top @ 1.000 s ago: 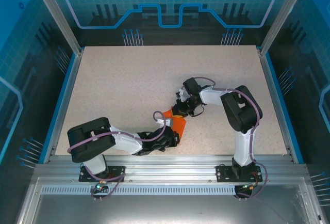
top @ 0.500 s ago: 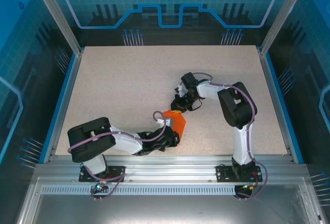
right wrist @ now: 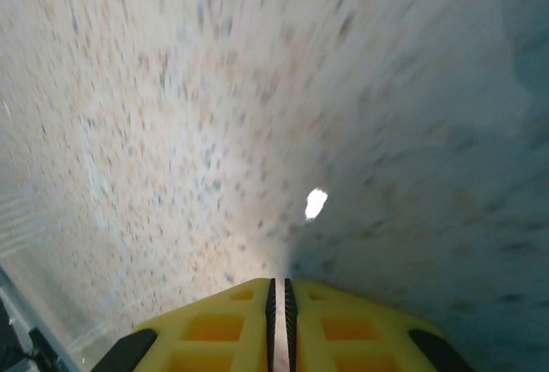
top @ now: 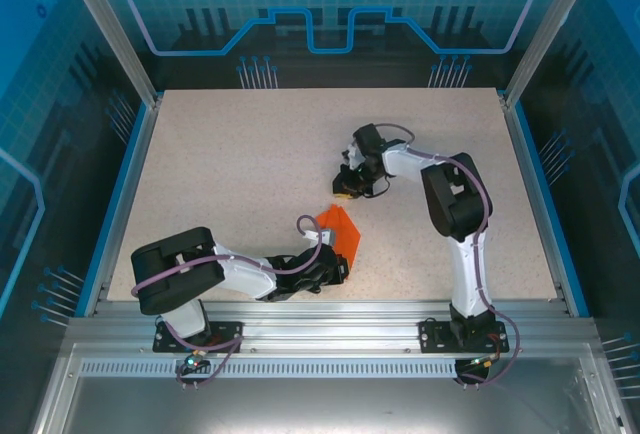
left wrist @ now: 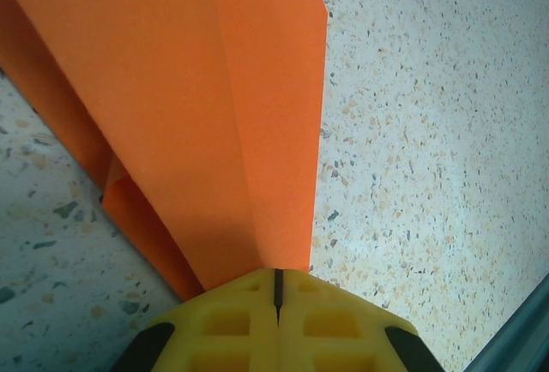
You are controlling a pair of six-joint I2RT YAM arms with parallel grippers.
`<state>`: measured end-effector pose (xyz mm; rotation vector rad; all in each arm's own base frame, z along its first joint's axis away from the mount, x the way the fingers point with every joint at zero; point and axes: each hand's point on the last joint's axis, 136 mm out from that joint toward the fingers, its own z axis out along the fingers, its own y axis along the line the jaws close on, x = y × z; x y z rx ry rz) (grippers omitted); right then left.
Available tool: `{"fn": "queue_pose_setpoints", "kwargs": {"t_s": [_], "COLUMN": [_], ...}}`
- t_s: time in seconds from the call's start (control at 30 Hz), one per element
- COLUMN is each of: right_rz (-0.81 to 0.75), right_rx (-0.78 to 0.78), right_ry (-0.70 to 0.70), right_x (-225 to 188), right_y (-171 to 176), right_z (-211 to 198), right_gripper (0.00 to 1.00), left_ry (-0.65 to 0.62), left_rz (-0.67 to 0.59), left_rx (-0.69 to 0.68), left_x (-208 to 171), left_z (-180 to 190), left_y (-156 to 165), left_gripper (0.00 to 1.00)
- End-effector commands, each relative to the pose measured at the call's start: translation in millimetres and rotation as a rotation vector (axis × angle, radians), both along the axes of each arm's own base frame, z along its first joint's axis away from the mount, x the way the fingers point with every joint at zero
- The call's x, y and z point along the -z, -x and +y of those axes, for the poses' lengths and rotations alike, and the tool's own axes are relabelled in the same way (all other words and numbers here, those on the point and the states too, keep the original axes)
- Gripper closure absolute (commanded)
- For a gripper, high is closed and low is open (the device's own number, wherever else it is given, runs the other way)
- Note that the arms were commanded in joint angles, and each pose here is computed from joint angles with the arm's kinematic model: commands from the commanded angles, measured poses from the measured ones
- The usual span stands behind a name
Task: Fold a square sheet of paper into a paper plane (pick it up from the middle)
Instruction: Perform the fourth fold on the wing at the bottom-center of the table.
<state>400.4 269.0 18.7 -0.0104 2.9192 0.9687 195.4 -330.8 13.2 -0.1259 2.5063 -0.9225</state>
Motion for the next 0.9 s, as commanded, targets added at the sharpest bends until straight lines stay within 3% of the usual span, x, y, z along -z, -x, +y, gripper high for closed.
{"fn": "queue_pose_setpoints", "kwargs": {"t_s": [0.0,0.1,0.2,0.3,0.43,0.7,0.87], "right_rz": [-0.106,-0.140,-0.160,-0.161,-0.136,-0.073,-0.027], "right_rx": [0.043,0.041,0.034,0.018,-0.009,-0.125,-0.156], "right_ry": [0.012,0.008,0.004,-0.019,-0.046,-0.113,-0.100], "right_x": [-28,-47,-60,-65,-61,-49,-31], "right_y": [-28,-20,-1,28,68,127,145], "right_z": [-23,-35,-44,-49,-51,-7,9], "right_gripper": [0.85,0.84,0.83,0.82,0.82,0.84,0.85], "left_ry": [-0.259,-0.253,-0.244,-0.177,-0.093,-0.068,-0.028], "left_rz": [0.158,0.133,0.093,0.014,-0.093,-0.054,-0.050], "left_rx": [0.070,0.085,0.114,0.121,0.091,-0.071,-0.093], "left_x": [62,54,31,-12,-72,-85,-95], "left_z": [44,41,33,23,28,88,94], "left_y": [40,37,28,10,-12,-41,-51], "left_gripper": [1.00,0.99,0.90,0.74,0.64,0.63,0.63]}}
